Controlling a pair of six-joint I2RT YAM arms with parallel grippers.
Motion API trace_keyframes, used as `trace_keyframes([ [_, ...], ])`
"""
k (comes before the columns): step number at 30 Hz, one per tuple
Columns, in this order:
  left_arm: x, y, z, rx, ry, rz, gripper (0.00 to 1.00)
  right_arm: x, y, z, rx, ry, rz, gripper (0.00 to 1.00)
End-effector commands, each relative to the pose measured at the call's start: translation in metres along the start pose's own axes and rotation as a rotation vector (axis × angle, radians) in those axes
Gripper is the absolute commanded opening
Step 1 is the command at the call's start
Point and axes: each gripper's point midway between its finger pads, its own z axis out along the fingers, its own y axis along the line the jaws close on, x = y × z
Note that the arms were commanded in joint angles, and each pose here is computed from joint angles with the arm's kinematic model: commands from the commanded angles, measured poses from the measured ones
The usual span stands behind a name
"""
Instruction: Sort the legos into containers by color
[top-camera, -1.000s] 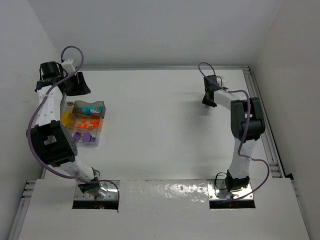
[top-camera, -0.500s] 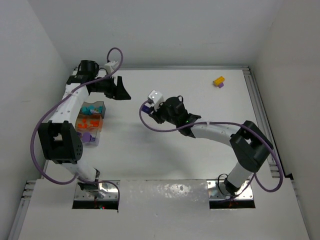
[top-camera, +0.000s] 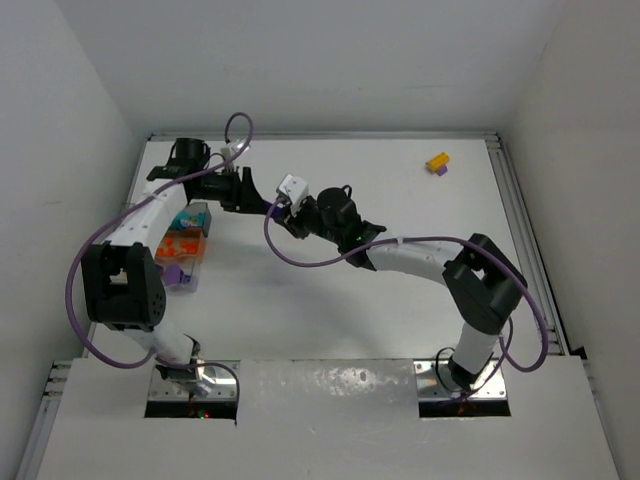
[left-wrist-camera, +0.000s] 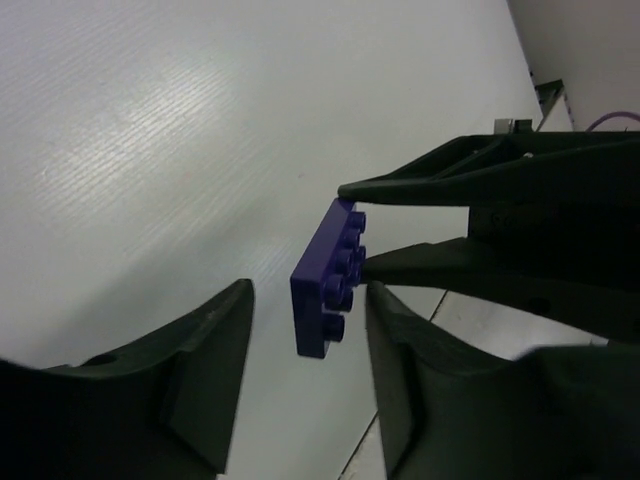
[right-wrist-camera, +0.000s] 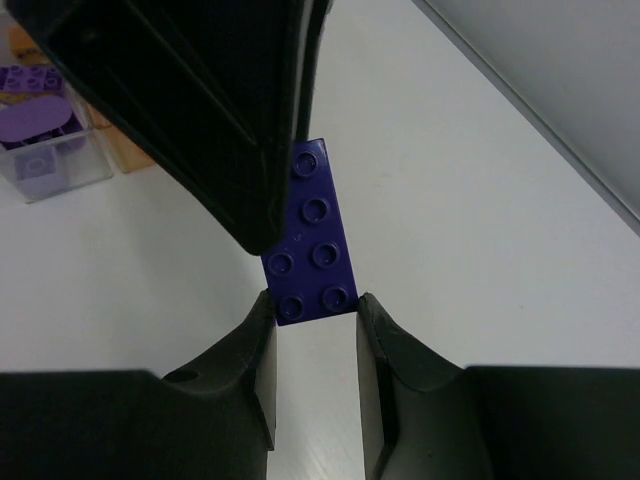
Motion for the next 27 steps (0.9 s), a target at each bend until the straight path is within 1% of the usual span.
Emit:
trace_keyframes([
  [1, -0.022, -0.023, -0.004, 0.050, -0.077, 0.078, 0.43, -0.041, 0.008, 0.009, -0.036, -0.121, -0.013, 0.00],
  [2, -0.024, -0.023, -0.004, 0.052, -0.080, 0.066, 0.38, -0.043, 0.010, 0.010, -0.044, -0.126, -0.019, 0.00],
  [5, -0.029, -0.025, -0.002, 0.067, -0.090, 0.046, 0.18, -0.047, 0.015, 0.012, -0.062, -0.134, -0.012, 0.00],
  [6, -0.029, -0.024, -0.002, 0.067, -0.085, 0.036, 0.02, -0.050, 0.016, 0.013, -0.062, -0.142, -0.006, 0.00],
  [7, -0.029, -0.023, -0.001, 0.068, -0.080, 0.042, 0.00, -0.050, 0.016, 0.013, -0.061, -0.143, 0.000, 0.00],
  [9, -0.028, -0.023, -0.004, 0.060, -0.058, 0.042, 0.00, -0.051, 0.012, 0.013, -0.039, -0.147, 0.014, 0.00],
  [10, -0.029, -0.019, -0.005, 0.035, -0.053, 0.075, 0.00, -0.051, 0.010, 0.013, -0.027, -0.147, 0.044, 0.00],
  [11, -0.029, -0.016, -0.008, 0.015, -0.048, 0.084, 0.00, -0.049, 0.002, 0.013, 0.022, -0.140, 0.055, 0.09],
  [12, -0.030, -0.013, -0.014, -0.014, -0.041, 0.084, 0.00, -0.048, -0.001, 0.013, 0.046, -0.134, 0.078, 0.26],
  [13, -0.031, 0.002, -0.019, -0.091, -0.035, 0.104, 0.00, -0.046, -0.005, 0.013, 0.072, -0.128, 0.099, 0.61],
  [14, -0.032, 0.013, -0.025, -0.149, -0.030, 0.097, 0.00, -0.044, -0.007, 0.012, 0.080, -0.120, 0.099, 0.71],
  [15, -0.036, 0.033, -0.042, -0.229, -0.043, 0.059, 0.00, -0.037, -0.015, 0.010, 0.129, -0.088, 0.103, 0.80],
  [16, -0.038, 0.054, -0.057, -0.321, -0.055, 0.022, 0.00, -0.033, -0.021, 0.008, 0.153, -0.073, 0.107, 0.93],
  [17, -0.040, 0.067, -0.070, -0.351, -0.081, -0.009, 0.00, -0.029, -0.025, 0.007, 0.172, -0.057, 0.110, 0.96],
  [18, -0.042, 0.093, -0.104, -0.419, -0.140, -0.081, 0.00, -0.018, -0.029, 0.002, 0.200, -0.027, 0.114, 0.98],
  [19, -0.042, 0.105, -0.121, -0.462, -0.162, -0.104, 0.00, -0.020, -0.032, -0.003, 0.213, -0.029, 0.117, 0.99],
  [21, -0.030, 0.126, -0.160, -0.586, -0.148, -0.136, 0.00, -0.008, -0.033, -0.011, 0.225, -0.009, 0.116, 0.99],
  [22, -0.024, 0.132, -0.171, -0.634, -0.117, -0.096, 0.00, -0.006, -0.034, -0.014, 0.229, -0.007, 0.113, 0.99],
  [23, -0.010, 0.128, -0.178, -0.641, -0.090, -0.107, 0.00, -0.008, -0.034, -0.017, 0.229, -0.015, 0.111, 0.99],
  [24, -0.002, 0.127, -0.182, -0.647, -0.048, -0.056, 0.00, -0.002, -0.033, -0.019, 0.226, -0.005, 0.113, 0.99],
  [25, 0.010, 0.128, -0.186, -0.672, 0.004, -0.041, 0.00, -0.003, -0.031, -0.020, 0.223, -0.004, 0.119, 0.99],
  [26, 0.034, 0.121, -0.184, -0.654, 0.090, -0.071, 0.00, 0.000, -0.030, -0.021, 0.219, 0.007, 0.120, 0.99],
  [27, 0.048, 0.122, -0.189, -0.651, 0.154, -0.042, 0.00, 0.001, -0.030, -0.021, 0.220, 0.012, 0.122, 0.99],
])
